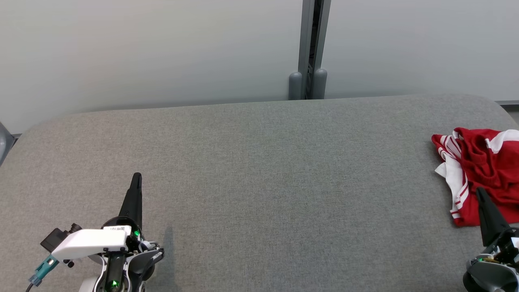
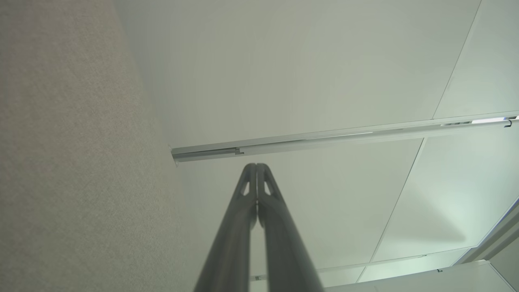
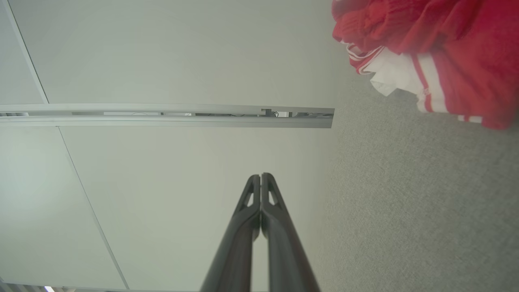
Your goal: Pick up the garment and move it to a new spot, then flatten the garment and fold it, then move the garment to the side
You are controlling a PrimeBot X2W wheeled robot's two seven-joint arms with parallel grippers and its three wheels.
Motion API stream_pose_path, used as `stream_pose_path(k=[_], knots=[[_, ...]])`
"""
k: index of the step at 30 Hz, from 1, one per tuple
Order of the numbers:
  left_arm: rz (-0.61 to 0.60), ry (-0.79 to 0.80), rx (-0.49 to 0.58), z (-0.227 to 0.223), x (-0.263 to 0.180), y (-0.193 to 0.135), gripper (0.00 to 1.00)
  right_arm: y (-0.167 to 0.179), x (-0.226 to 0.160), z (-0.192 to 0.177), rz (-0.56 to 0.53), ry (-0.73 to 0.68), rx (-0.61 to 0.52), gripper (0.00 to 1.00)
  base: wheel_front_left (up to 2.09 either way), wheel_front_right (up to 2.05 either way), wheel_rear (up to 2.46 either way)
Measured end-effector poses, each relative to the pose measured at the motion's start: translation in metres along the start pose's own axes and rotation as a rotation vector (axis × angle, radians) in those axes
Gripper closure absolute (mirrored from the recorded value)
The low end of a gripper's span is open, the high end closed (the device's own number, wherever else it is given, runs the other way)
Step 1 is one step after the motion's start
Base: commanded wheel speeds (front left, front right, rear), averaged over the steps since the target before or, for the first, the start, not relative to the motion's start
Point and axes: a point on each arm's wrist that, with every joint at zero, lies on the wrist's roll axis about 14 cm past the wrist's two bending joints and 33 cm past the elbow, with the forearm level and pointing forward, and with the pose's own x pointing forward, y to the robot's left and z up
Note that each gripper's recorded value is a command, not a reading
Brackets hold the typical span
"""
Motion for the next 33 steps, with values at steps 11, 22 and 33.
stream_pose_path(k=[11,22,33], knots=[[0.0,0.0,0.0,0.0,0.0,-0.0001,1.0,-0.0001,-0.0001,0.0002,0.0,0.0,0.0,1.0,0.0,0.0,0.0],[-0.001,0.0,0.0,0.0001,0.0,-0.0001,1.0,-0.0001,-0.0001,0.0005,0.0,-0.002,0.0,1.0,0.0,0.0,0.0],[-0.001,0.0,0.0,0.0001,0.0,-0.0001,1.0,-0.0002,-0.0002,0.0004,-0.001,0.0,-0.002,1.0,0.0,0.0,0.0]])
